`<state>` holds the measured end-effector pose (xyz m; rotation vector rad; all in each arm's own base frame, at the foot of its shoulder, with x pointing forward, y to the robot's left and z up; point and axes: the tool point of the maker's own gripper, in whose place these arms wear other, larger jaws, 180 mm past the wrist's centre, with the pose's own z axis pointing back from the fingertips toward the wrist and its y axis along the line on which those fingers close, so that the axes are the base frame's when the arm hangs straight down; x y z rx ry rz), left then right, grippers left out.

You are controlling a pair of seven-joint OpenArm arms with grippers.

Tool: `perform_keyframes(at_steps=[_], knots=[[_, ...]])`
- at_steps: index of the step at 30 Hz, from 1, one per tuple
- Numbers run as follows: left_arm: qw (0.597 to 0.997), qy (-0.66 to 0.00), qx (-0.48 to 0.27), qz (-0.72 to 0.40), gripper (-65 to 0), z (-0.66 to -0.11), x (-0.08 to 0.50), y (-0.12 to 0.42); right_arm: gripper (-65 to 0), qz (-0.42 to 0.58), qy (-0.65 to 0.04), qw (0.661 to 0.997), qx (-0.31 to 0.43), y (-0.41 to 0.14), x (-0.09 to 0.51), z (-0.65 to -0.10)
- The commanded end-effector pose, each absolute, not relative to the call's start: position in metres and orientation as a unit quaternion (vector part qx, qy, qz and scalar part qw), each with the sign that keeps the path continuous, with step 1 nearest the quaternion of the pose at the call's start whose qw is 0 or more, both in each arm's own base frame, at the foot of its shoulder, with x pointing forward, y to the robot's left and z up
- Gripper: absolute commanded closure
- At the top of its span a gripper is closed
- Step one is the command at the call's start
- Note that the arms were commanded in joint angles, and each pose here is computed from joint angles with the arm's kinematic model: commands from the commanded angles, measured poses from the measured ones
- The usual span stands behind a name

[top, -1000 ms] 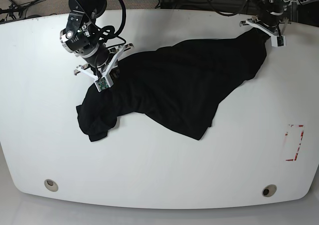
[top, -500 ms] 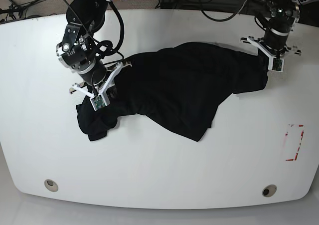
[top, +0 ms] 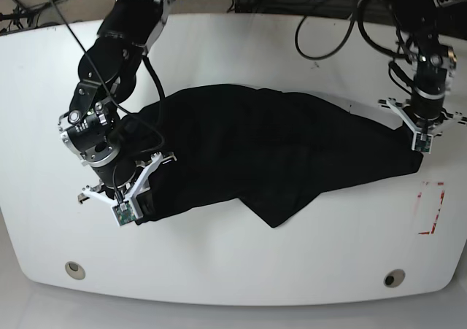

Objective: Fold the T-shirt properly
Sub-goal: 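Lift the shirt with both grippers and pull it toward the robot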

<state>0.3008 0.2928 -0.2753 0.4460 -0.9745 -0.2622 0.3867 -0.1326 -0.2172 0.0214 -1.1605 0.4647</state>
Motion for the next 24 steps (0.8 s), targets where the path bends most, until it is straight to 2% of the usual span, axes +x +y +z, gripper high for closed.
perform_keyframes(at_steps=[1, 14, 24], knots=[[0.826, -0.494, 0.246, -0.11, 0.0, -0.233, 0.322, 0.309, 0.0, 0.223, -0.582, 0.782, -0.019, -0.145, 0.409, -0.171], [0.771, -0.558, 0.301, -0.058, 0.0, -0.114, 0.377, 0.334, 0.0, 0.246, -0.638, 0.723, -0.103, -0.173, 0.456, -0.058], [0.714, -0.613, 0.337, -0.041, 0.0, -0.006, 0.397, 0.338, 0.0, 0.269, -0.681, 0.658, -0.176, -0.183, 0.467, 0.048]])
